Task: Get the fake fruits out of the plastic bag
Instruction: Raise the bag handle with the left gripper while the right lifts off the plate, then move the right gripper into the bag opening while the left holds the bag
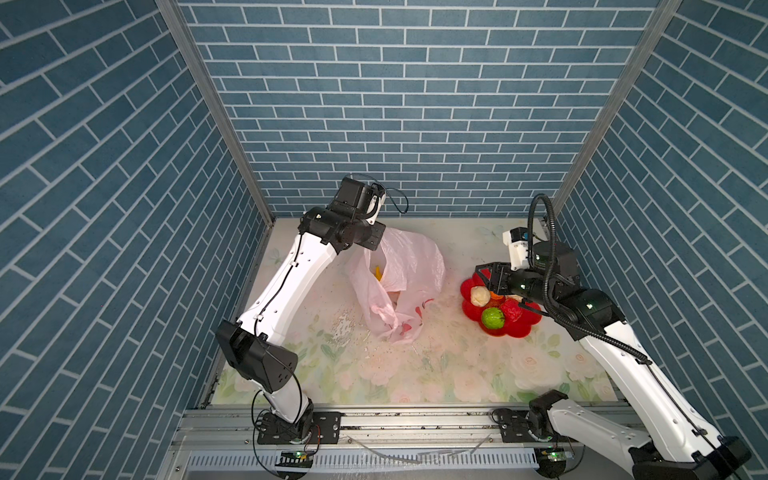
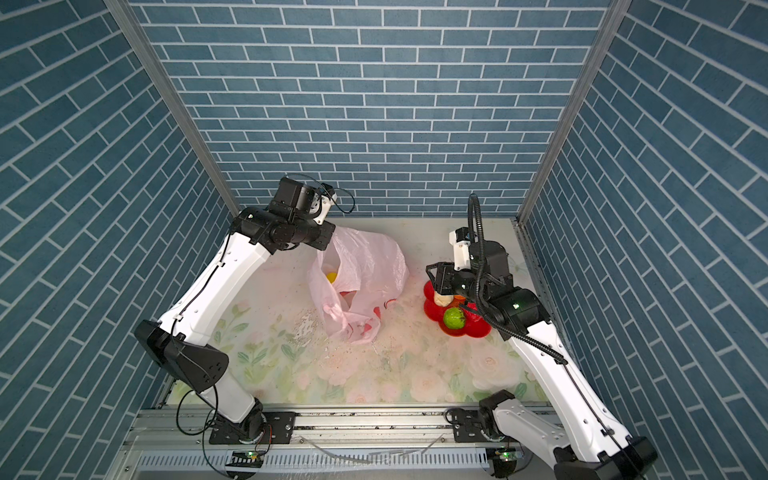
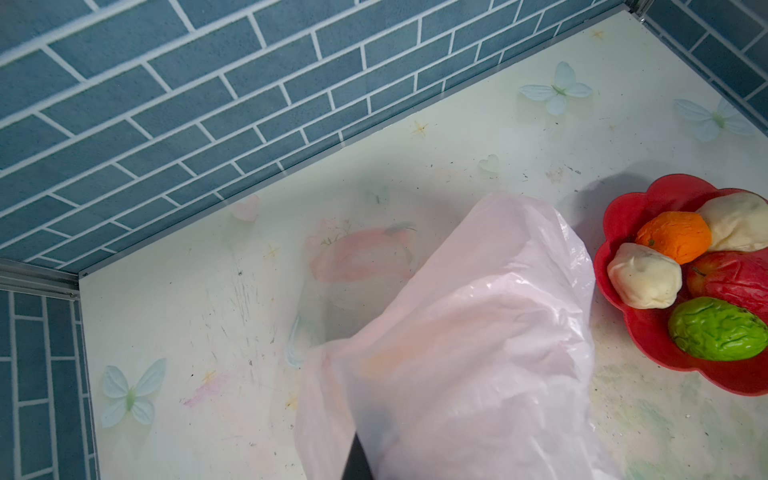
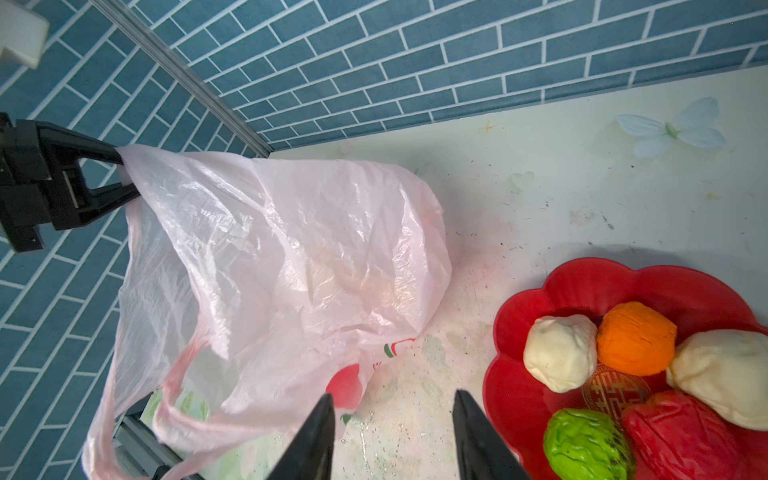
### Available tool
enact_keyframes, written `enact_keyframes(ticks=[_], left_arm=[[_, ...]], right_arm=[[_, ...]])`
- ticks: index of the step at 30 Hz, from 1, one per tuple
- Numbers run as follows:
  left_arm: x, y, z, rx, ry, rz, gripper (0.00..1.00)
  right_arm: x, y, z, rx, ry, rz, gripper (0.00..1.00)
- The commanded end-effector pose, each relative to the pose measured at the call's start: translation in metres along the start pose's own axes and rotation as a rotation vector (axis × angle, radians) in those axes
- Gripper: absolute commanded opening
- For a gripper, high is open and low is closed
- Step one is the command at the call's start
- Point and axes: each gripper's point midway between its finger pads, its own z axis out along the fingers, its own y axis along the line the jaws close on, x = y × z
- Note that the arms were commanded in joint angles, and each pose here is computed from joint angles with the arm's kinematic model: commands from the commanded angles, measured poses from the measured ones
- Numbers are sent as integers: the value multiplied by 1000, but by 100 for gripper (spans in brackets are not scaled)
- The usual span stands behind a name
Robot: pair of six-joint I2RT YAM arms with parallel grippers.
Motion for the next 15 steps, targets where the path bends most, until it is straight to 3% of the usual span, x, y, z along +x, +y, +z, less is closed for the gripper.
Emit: enact_keyframes(ticks=[1,10,15], left_arm=[[-1,-2,-14,24,-18,-18,0],[85,-26,13,132,158,-84,0],[119,-39,11,161,202,-122,0]], right_arm=[[-20,23,-4,-73,-50,-13,46],[-8,49,7,-124,1,-55,45],[11,75,16,-170,74,-117,43]])
